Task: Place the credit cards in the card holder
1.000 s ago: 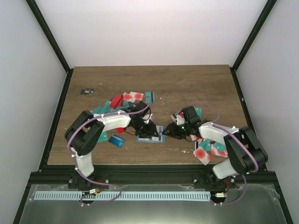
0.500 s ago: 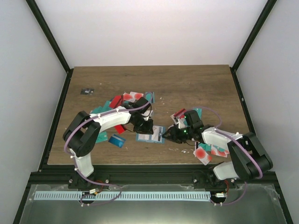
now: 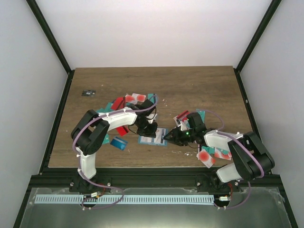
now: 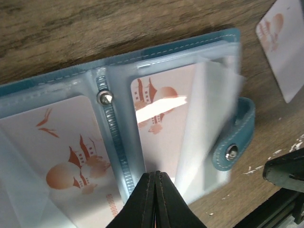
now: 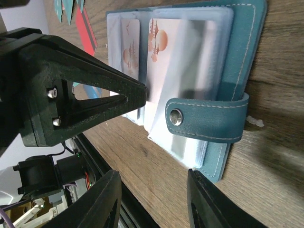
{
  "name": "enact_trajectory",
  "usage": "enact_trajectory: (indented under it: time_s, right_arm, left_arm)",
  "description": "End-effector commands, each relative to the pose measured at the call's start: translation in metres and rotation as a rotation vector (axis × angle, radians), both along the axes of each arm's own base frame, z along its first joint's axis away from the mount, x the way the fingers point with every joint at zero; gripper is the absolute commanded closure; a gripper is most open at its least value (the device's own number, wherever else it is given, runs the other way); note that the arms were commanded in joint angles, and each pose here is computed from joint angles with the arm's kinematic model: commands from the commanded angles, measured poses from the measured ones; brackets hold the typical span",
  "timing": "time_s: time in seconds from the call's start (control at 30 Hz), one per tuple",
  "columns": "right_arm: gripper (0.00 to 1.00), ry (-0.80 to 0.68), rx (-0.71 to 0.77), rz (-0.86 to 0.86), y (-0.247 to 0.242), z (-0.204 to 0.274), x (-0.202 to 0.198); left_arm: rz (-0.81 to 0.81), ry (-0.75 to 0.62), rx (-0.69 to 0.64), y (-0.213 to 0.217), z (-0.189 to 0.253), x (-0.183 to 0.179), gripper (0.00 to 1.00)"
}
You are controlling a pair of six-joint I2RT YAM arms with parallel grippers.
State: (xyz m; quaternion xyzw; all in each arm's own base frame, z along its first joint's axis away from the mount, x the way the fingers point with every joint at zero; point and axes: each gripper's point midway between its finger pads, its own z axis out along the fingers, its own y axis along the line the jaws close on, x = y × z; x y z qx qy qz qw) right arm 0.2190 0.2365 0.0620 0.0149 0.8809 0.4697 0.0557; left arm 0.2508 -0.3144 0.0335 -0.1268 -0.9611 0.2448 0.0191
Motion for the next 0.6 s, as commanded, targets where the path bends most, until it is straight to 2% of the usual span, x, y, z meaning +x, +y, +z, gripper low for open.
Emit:
enact_trajectory:
  time_s: [0.0, 0.57]
  right_arm:
    - [0.6, 0.008, 0.021, 0.014, 0.007, -0.001, 0.001]
    - [0.6, 0.028, 0.016, 0.043, 0.025, -0.009, 0.01]
  left_arm:
    - [-0.029, 0.007, 0.015, -0.001, -0.007, -0.001, 0.96]
    - [-0.053, 0.025, 0.033, 0.002, -0.022, -0.005, 0.96]
